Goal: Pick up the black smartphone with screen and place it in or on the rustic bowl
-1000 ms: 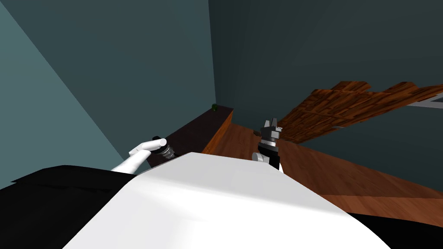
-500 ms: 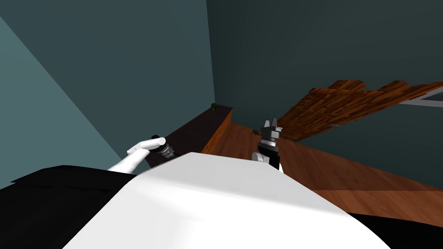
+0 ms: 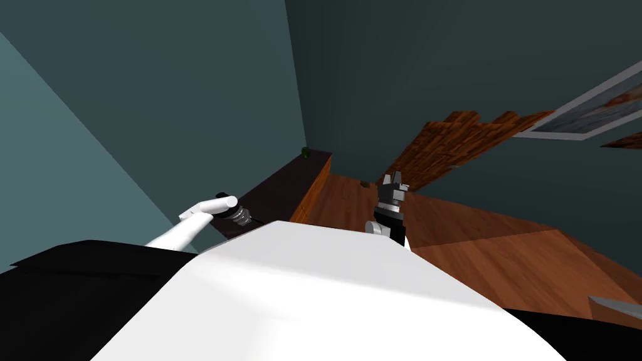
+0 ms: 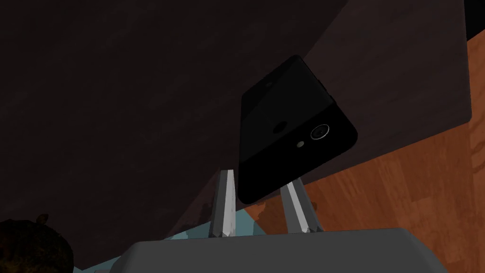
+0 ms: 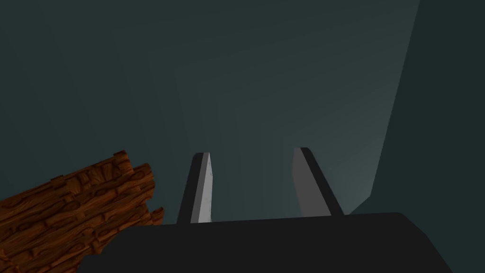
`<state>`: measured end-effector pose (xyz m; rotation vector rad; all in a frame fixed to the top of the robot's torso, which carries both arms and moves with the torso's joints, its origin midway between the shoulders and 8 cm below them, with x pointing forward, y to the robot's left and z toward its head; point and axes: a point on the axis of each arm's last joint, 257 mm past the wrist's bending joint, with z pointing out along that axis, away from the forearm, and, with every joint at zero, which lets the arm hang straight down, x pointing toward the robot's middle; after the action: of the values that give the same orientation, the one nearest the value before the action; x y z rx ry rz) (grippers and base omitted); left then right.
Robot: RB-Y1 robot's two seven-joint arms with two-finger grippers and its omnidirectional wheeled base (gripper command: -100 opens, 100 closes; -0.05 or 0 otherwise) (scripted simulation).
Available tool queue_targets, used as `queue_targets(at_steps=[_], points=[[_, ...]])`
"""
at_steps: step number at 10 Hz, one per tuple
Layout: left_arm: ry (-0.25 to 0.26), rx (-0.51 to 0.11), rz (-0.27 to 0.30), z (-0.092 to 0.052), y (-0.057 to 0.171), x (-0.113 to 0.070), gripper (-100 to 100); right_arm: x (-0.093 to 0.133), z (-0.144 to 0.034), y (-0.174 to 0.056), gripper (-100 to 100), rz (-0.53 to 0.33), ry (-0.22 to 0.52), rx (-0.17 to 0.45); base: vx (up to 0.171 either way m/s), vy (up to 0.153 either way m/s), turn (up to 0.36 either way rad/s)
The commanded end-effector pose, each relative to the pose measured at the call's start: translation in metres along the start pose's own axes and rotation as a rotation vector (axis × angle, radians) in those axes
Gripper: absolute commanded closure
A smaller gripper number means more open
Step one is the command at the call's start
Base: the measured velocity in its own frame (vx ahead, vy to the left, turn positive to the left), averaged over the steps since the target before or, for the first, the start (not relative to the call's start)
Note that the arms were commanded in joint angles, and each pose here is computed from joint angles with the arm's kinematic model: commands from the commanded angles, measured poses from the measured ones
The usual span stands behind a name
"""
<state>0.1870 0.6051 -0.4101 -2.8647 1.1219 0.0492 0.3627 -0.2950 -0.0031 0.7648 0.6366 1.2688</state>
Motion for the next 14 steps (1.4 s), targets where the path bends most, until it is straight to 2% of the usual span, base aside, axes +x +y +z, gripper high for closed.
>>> queue_targets(at_steps=[1,5,6,9,12,13,14], points=[[0.006,0.009,-0.011,-0.007,-0.008,0.0,100,0.0,0.0,0.0,0,0.0,0.0,0.0,-0.262,0.114,-0.221],[0.014,0.025,-0.068,-0.029,-0.027,-0.008,100,0.0,0.0,0.0,0,0.0,0.0,0.0,-0.291,0.106,-0.287],[0.014,0.025,-0.068,-0.029,-0.027,-0.008,100,0.0,0.0,0.0,0,0.0,0.0,0.0,-0.219,0.054,-0.098],[0.018,0.032,-0.142,-0.049,-0.042,-0.018,100,0.0,0.0,0.0,0,0.0,0.0,0.0,-0.296,0.094,-0.305],[0.019,0.035,-0.245,-0.069,-0.056,-0.033,100,0.0,0.0,0.0,0,0.0,0.0,0.0,-0.344,0.128,-0.409],[0.019,0.035,-0.245,-0.069,-0.056,-0.033,100,0.0,0.0,0.0,0,0.0,0.0,0.0,-0.23,0.078,-0.123],[0.019,0.035,-0.285,-0.076,-0.059,-0.04,100,0.0,0.0,0.0,0,-0.001,0.0,0.001,-0.173,0.055,-0.189]])
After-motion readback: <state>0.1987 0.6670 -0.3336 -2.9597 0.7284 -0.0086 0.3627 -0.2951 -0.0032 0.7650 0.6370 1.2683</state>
